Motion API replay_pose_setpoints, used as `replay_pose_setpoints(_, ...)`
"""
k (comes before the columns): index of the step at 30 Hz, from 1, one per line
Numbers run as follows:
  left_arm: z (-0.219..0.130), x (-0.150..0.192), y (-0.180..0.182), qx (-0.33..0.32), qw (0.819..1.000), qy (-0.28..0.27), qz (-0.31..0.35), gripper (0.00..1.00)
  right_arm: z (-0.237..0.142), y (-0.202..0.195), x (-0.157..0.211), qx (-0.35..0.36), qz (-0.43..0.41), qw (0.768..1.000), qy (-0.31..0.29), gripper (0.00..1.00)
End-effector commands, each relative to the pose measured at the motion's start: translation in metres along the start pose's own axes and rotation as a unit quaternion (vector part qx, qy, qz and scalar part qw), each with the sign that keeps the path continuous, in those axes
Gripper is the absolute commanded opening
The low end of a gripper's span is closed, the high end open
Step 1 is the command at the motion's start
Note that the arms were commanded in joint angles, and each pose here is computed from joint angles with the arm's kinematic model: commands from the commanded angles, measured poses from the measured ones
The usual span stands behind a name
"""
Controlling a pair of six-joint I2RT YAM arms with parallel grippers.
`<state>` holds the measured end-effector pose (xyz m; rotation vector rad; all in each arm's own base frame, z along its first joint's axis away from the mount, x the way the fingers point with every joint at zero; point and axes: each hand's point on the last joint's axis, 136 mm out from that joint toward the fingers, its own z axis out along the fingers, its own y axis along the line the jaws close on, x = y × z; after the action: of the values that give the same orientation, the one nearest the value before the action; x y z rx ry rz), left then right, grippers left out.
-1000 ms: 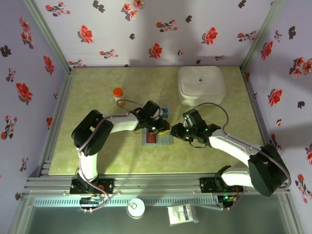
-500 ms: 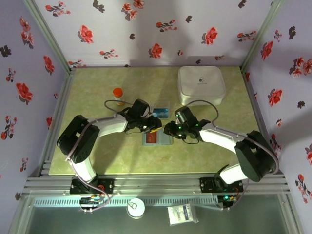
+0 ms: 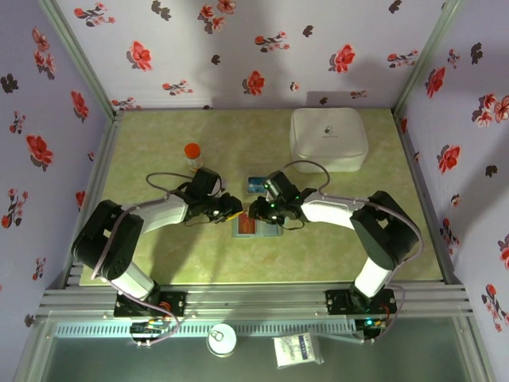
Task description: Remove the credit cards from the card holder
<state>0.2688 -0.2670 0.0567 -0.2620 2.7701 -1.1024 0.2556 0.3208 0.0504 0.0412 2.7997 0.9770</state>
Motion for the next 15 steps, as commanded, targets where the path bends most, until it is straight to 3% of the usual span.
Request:
replay_pose_setpoints(1, -0.001, 0.003, 0.011, -0.013, 1.000, 0.007, 0.010, 0.20, 0.005, 0.012, -0.002, -0.015, -0.002, 1.000, 0.006, 0.29)
replay_pose_setpoints(15, 0.012, 0.009, 0.037, -0.051, 0.998, 0.024, 0.004, 0.05, 0.016, 0.005, 0.003, -0.009, 0.003, 1.000, 0.022, 0.28)
